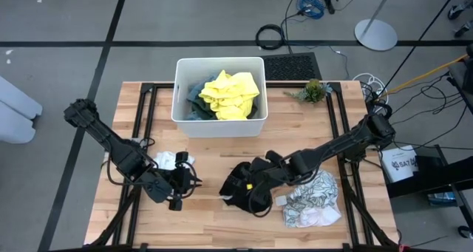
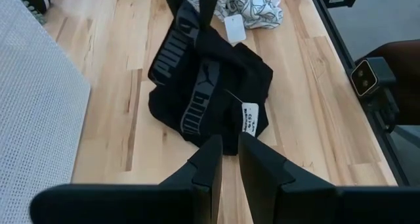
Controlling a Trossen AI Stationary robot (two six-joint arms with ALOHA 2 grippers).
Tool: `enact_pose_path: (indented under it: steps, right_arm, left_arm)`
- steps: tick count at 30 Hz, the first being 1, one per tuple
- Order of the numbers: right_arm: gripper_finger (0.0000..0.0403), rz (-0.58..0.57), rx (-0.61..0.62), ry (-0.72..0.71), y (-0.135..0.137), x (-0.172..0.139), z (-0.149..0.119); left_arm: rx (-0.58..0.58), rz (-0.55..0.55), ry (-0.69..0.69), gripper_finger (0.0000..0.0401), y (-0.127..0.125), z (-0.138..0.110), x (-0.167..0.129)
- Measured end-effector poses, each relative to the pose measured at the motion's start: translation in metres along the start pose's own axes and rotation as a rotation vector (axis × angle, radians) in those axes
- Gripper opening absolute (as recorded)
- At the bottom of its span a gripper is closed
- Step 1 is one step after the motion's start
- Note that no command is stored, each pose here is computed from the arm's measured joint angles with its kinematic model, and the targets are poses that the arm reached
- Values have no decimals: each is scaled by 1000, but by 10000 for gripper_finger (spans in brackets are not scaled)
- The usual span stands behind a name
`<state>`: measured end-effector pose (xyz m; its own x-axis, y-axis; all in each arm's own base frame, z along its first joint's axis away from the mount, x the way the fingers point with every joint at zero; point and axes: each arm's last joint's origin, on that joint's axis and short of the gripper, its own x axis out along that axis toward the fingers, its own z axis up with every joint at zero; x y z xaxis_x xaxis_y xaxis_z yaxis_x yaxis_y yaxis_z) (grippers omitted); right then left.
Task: Fold laundry
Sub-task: Fold the black underwear, then put the folded black underwear into the white laundry bin
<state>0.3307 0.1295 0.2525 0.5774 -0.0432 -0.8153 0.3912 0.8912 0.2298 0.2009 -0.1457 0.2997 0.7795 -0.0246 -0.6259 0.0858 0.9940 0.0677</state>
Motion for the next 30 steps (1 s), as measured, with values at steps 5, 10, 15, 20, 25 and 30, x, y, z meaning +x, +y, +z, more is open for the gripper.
enact_pose_path:
  steps: [5,10,15,20,25,30]
  right_arm:
    - [180,-14,-1,17,-2,-1,-1]
    - [216,-18,-3,31,-2,-1,-3]
    - [233,-29,-22,45,-4,-1,-4]
    - [227,-33,-51,40,-4,-1,-3]
    - [220,-23,-56,28,-5,-8,-1]
    - [220,3,-24,-3,-7,-23,2]
  left_arm:
    - [0,0,0,61,0,0,0]
    - [-1,0,0,61,0,0,0]
    - [-8,-2,-17,61,-1,2,2]
    - [67,-5,-72,61,-10,10,23]
    - [213,-66,-81,61,-21,12,58]
    - [306,-70,-148,61,-28,16,96]
